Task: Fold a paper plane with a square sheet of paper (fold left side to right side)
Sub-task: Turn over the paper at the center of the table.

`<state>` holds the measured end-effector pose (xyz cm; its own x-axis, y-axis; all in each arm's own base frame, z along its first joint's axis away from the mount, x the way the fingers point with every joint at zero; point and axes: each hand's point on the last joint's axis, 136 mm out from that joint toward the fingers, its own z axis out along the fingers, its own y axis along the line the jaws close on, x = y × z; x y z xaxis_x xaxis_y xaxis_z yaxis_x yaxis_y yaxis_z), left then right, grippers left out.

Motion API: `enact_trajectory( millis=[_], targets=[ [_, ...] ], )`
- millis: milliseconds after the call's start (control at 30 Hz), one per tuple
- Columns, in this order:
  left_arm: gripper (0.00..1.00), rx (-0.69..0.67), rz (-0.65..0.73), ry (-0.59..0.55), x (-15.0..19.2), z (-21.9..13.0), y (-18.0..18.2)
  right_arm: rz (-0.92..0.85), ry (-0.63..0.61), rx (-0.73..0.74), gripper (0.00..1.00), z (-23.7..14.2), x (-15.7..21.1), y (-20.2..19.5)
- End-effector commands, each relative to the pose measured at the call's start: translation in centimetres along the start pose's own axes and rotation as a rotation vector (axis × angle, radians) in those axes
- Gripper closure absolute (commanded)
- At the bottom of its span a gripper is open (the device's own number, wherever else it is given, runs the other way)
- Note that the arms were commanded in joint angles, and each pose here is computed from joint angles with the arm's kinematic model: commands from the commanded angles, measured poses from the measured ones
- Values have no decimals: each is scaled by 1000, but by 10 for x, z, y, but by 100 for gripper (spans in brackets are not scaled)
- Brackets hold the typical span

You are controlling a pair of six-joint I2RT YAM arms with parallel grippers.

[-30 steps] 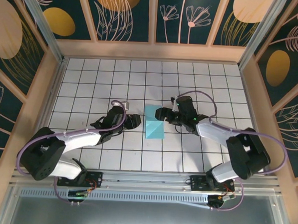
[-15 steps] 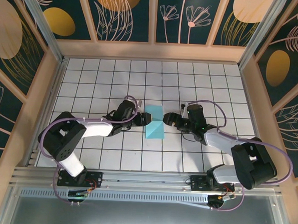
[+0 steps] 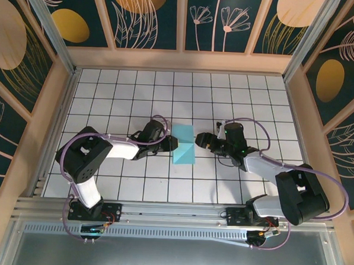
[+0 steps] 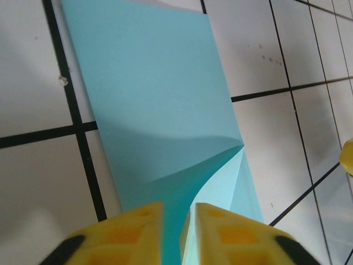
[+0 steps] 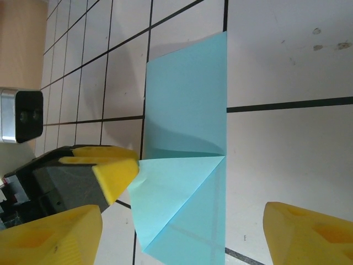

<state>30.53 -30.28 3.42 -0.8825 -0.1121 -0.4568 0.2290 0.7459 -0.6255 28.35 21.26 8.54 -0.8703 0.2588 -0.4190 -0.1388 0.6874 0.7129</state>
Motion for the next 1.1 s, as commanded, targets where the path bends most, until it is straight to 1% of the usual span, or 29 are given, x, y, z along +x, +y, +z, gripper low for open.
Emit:
enact_trajectory(
  millis=[0, 33, 67, 233, 467, 867, 1067],
  targets=[
    [93, 37, 13, -39, -11, -3, -11, -26, 5, -48, 26, 2, -2, 7],
    [98, 36, 15, -51, -14, -5, -12, -25, 10, -56, 28, 3, -2, 9],
    [100, 38, 15, -62, -16, -8, -13, -25, 15, -62, 28, 4, -1, 9],
    [100, 59, -5, -162, -29, -28, -19, -20, 22, -113, 32, 9, -2, 16],
    [100, 84, -64, -283, -37, -54, -18, -28, -17, -179, 31, 14, -9, 32],
    [100, 80, -77, -289, -32, -58, -13, -12, -5, -215, 29, 52, -16, 54],
    [100, 72, -81, -293, -30, -60, -9, 26, 4, -219, 29, 69, -18, 52]
  ],
)
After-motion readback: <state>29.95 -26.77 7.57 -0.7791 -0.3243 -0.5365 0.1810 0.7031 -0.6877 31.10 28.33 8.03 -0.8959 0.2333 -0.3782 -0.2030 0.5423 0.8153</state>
